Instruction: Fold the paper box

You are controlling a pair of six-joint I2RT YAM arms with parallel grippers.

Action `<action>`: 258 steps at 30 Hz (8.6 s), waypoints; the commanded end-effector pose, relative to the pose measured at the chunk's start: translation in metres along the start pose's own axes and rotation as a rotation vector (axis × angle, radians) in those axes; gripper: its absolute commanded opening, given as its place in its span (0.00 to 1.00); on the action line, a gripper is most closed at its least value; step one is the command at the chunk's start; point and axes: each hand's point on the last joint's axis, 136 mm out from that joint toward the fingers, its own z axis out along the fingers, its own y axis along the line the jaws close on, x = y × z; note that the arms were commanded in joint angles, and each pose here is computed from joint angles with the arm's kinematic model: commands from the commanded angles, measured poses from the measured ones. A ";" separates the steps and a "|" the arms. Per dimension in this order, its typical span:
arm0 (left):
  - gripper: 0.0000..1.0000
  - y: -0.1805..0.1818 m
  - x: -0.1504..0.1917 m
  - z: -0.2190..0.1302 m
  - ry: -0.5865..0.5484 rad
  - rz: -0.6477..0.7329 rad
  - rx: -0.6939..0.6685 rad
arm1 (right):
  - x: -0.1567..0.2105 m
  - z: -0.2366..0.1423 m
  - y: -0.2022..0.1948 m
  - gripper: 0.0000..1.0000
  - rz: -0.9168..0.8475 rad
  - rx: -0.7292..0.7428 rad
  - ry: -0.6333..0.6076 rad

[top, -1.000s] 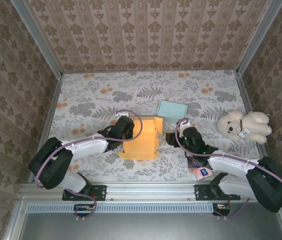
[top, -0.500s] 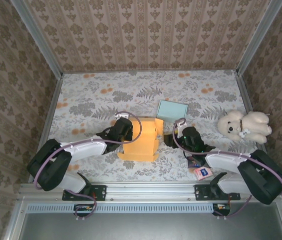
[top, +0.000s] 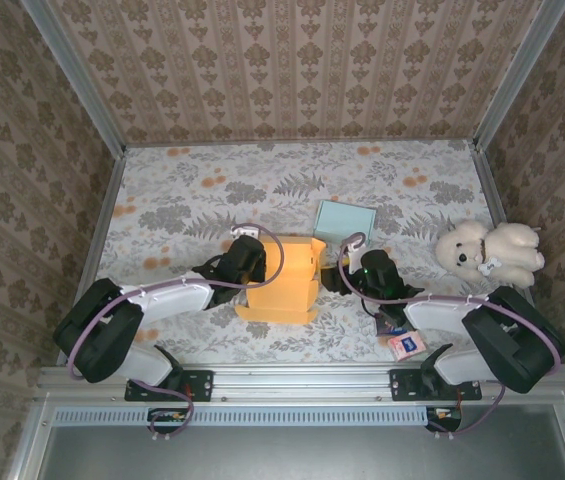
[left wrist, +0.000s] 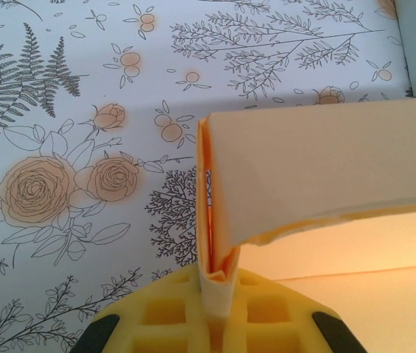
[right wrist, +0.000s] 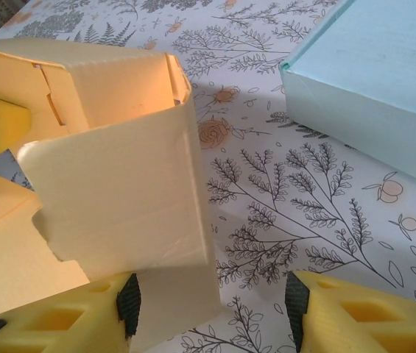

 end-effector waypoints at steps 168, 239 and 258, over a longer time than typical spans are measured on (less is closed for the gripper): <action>0.03 0.013 0.038 -0.061 0.099 -0.630 -0.209 | 0.002 0.080 0.003 0.25 -0.275 0.383 0.193; 0.00 0.011 -0.002 -0.045 -0.193 0.052 -0.053 | -0.094 -0.007 0.063 0.47 -0.109 0.053 -0.047; 0.00 0.012 0.012 -0.027 -0.141 0.136 0.004 | -0.044 0.056 0.075 0.47 -0.050 -0.033 0.134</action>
